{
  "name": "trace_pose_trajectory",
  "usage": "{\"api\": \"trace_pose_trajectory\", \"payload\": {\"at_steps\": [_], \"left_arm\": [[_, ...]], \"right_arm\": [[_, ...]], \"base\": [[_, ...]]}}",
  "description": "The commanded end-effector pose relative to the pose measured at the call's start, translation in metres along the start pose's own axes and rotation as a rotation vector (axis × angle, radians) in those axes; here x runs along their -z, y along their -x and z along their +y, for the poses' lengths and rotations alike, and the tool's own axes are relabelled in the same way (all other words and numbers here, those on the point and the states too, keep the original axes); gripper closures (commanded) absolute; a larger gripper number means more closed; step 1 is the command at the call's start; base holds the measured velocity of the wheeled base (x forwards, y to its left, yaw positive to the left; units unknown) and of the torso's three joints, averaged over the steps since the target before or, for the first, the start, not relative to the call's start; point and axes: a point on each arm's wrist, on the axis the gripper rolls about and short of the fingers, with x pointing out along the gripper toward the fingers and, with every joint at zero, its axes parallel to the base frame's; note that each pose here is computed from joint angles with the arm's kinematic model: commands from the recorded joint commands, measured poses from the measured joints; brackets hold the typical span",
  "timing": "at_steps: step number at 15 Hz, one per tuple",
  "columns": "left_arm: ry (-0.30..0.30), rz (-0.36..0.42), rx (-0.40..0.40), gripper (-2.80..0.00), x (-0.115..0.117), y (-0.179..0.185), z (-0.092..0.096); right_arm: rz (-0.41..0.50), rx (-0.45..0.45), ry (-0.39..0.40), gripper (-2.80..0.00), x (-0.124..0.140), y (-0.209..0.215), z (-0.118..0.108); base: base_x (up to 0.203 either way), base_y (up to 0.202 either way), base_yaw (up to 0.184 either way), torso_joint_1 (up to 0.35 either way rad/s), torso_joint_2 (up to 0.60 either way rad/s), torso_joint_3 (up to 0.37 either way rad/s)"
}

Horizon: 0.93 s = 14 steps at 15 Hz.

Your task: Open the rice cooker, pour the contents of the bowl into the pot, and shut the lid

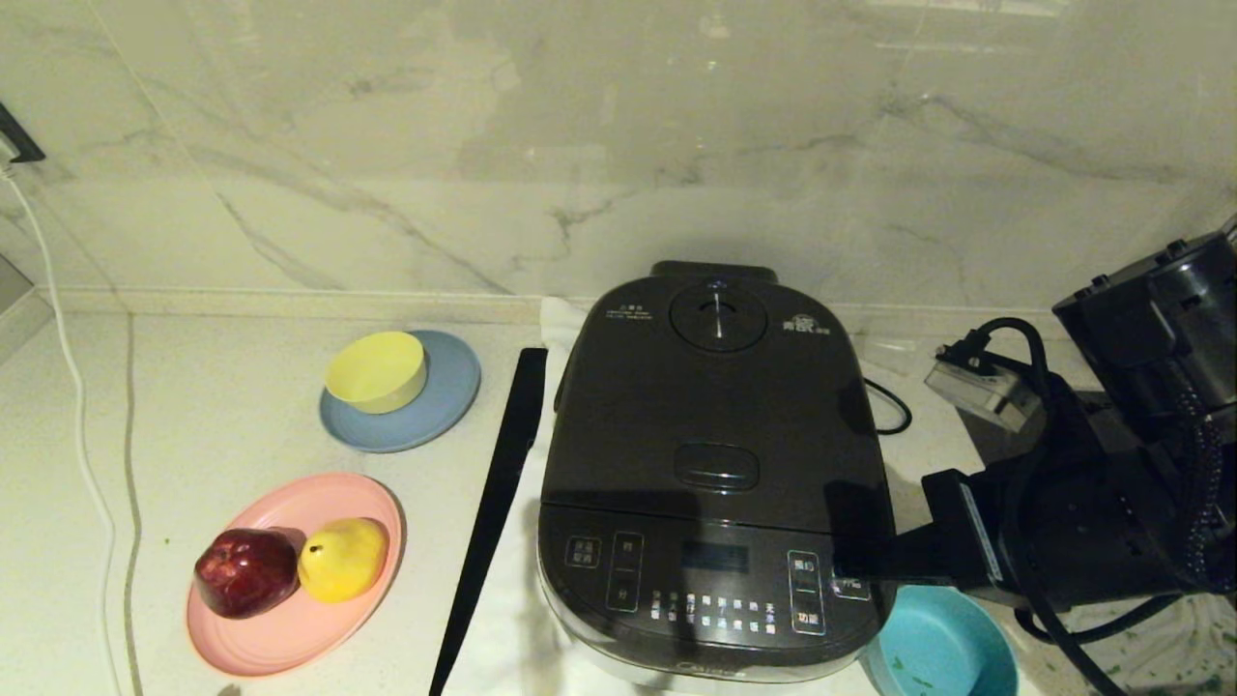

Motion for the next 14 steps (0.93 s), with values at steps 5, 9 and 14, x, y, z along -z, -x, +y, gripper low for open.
{"api": "trace_pose_trajectory", "payload": {"at_steps": [5, 9, 14], "left_arm": [[-0.001, -0.001, 0.001, 0.0, 0.0001, 0.0, 0.0], [-0.001, -0.001, 0.0, 0.0, 0.0001, 0.0, 0.0], [-0.001, -0.001, -0.001, 0.0, 0.0001, 0.0, 0.0]], "right_arm": [[0.009, 0.006, -0.006, 0.0, 0.0022, -0.0003, -0.0018], [0.009, 0.006, -0.008, 0.0, 0.0031, 0.0006, -0.0023], [0.012, 0.01, -0.01, 0.0, 0.0036, -0.0006, -0.0036]], "base": [[0.0, 0.0, 0.0, 0.0, 0.0, 0.0], [0.0, 0.0, 0.0, 0.0, 0.0, 0.0], [0.0, 0.0, 0.0, 0.0, 0.0, 0.0]]}}
